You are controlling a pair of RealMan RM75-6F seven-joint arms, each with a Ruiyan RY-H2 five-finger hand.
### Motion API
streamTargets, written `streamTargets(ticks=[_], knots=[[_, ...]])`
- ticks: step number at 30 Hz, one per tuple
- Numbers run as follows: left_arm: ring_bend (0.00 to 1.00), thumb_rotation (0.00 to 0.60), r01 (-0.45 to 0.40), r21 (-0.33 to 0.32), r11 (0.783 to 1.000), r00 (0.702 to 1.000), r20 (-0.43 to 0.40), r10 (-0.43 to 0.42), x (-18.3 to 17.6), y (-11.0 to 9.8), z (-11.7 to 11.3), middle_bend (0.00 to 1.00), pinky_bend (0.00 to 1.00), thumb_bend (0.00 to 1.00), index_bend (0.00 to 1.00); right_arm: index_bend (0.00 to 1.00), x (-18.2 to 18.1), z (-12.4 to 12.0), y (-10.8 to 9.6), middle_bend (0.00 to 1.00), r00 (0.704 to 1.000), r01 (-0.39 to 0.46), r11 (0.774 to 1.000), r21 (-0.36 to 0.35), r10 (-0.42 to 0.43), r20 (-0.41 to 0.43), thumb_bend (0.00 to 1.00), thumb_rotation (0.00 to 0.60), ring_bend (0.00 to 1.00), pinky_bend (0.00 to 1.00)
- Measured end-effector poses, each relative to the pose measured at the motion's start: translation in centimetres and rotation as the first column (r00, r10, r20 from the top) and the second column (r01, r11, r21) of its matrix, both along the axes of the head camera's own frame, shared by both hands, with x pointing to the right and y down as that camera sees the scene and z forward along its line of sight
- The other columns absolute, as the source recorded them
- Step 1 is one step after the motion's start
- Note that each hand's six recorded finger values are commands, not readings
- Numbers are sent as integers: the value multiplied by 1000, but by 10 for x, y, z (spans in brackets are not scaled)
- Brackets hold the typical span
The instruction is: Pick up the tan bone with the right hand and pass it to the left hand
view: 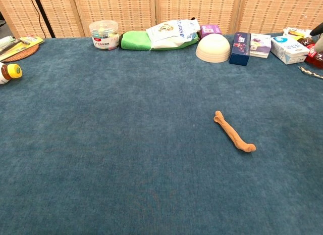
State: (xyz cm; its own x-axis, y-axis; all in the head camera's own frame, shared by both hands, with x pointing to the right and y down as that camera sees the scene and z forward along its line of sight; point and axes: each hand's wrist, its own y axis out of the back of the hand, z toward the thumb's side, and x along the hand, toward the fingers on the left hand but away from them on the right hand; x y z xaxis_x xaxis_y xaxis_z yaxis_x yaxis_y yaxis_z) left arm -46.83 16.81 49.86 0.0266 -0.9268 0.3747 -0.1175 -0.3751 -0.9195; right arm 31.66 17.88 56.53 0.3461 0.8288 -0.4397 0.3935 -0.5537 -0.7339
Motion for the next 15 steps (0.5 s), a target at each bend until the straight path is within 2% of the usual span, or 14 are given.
streamTargets(ticks=[15], knots=[[42,600,-11,-10,1000,1000,4,11,6,-3,3,75,0,228,234,73,-45,33,-3,8,991,109,989,-103,-116,-64,45,600,0,0]])
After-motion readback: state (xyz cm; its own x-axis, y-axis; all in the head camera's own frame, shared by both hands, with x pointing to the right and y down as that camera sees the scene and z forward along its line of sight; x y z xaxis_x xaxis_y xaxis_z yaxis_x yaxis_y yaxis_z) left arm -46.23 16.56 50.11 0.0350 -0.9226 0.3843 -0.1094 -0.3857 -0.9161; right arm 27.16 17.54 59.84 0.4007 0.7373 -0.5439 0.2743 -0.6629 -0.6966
